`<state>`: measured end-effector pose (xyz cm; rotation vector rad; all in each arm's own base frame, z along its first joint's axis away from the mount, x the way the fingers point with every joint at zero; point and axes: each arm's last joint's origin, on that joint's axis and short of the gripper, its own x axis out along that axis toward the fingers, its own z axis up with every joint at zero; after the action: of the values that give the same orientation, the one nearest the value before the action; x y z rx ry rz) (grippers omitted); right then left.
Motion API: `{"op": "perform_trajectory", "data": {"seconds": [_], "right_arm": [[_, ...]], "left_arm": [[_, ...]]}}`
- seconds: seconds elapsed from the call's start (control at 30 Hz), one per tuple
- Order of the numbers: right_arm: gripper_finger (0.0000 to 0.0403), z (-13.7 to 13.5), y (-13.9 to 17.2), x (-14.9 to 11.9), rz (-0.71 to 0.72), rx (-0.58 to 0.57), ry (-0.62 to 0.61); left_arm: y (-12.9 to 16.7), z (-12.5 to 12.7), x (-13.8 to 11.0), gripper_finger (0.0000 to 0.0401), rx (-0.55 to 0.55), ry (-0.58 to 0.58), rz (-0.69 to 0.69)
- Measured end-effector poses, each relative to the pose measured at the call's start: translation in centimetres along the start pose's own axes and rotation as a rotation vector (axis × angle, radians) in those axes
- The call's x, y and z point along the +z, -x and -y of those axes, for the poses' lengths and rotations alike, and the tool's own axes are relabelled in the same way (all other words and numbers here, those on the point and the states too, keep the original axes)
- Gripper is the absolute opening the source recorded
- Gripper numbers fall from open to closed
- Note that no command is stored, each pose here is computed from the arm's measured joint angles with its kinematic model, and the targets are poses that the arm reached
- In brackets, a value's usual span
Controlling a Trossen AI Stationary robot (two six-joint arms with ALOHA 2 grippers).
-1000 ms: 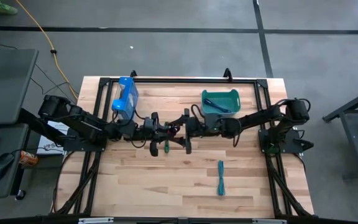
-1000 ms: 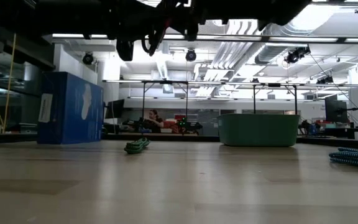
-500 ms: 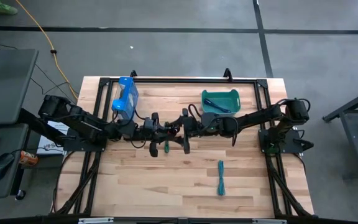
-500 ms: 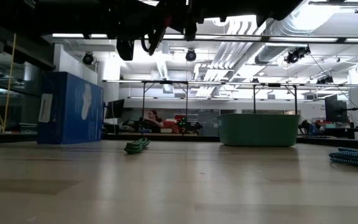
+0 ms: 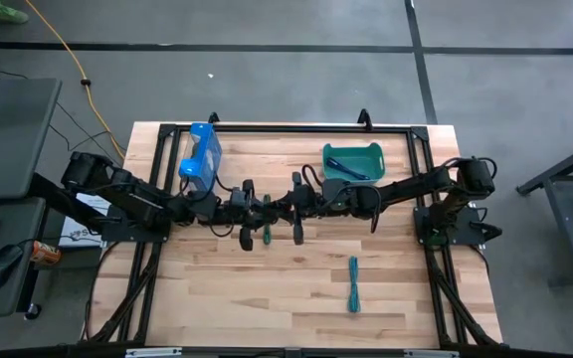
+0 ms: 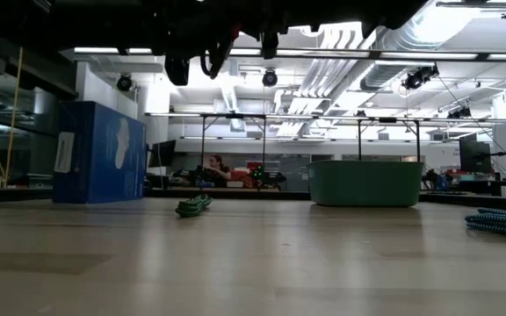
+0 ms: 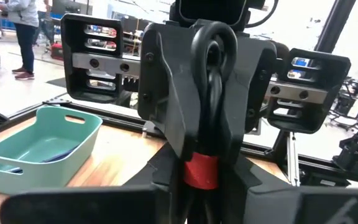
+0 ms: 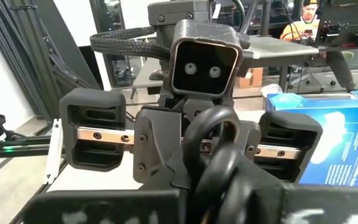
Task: Pick and place USB-C Cables
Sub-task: Put the black charger cable into the green bin
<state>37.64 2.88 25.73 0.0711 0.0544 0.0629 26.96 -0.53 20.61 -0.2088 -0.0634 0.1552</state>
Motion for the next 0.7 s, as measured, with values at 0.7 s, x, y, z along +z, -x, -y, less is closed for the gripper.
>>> {"op": "perform_trajectory", "data": {"seconds": [0.7], "right_arm": [[0.0032,-0.06,0.45,0.09,-0.054,0.003,-0.013]], "left_arm": [[0.17,0.10,-0.20,0.0215,-0.121,0.019,-0.084]]}}
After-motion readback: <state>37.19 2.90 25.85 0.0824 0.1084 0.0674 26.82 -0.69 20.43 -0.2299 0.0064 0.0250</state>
